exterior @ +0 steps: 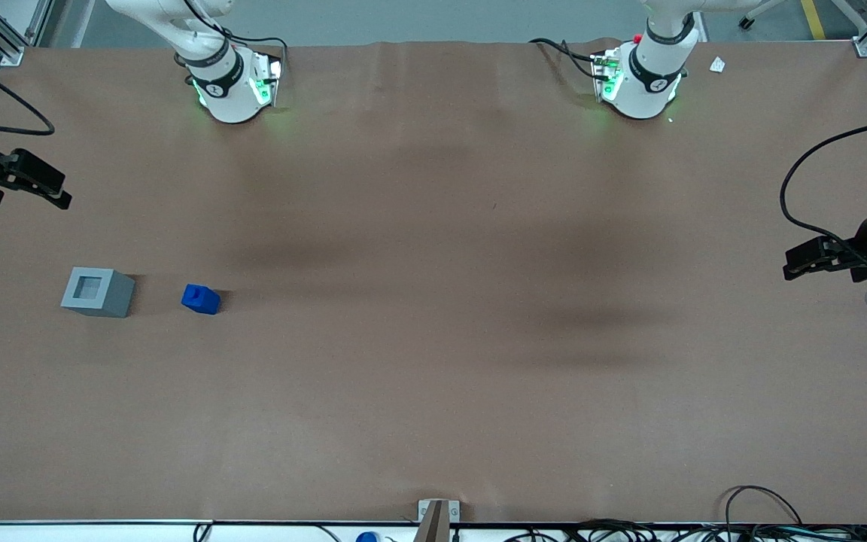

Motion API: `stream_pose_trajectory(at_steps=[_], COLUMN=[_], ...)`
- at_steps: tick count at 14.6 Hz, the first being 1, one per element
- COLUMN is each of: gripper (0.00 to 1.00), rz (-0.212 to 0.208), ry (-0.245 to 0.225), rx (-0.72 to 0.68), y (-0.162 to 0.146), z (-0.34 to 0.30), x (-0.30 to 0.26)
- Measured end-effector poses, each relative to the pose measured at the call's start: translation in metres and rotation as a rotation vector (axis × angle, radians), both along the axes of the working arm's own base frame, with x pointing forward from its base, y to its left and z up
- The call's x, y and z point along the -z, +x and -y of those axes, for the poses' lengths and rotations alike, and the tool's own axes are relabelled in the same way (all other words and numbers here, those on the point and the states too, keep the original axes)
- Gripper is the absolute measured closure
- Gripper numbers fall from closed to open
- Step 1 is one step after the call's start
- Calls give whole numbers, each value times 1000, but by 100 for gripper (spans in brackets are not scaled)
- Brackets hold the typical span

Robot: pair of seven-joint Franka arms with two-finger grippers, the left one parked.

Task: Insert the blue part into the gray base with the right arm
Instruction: 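Move the open right gripper out toward the blue block, then lower the right gripper over the blue block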

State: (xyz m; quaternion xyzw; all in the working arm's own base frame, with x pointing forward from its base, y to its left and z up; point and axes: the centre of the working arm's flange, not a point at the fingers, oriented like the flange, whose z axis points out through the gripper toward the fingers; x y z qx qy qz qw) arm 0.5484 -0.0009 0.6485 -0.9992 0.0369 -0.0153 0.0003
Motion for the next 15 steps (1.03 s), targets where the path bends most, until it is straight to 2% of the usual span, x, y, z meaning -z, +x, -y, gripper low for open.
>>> stream_pose_trajectory(at_steps=[4,12,15], gripper=[0,0,0], rz=[-4,-152,-156], ry=[0,3,4], rx=[0,38,34], y=[0,5,20], z=[0,22,20], x=[0,59,119])
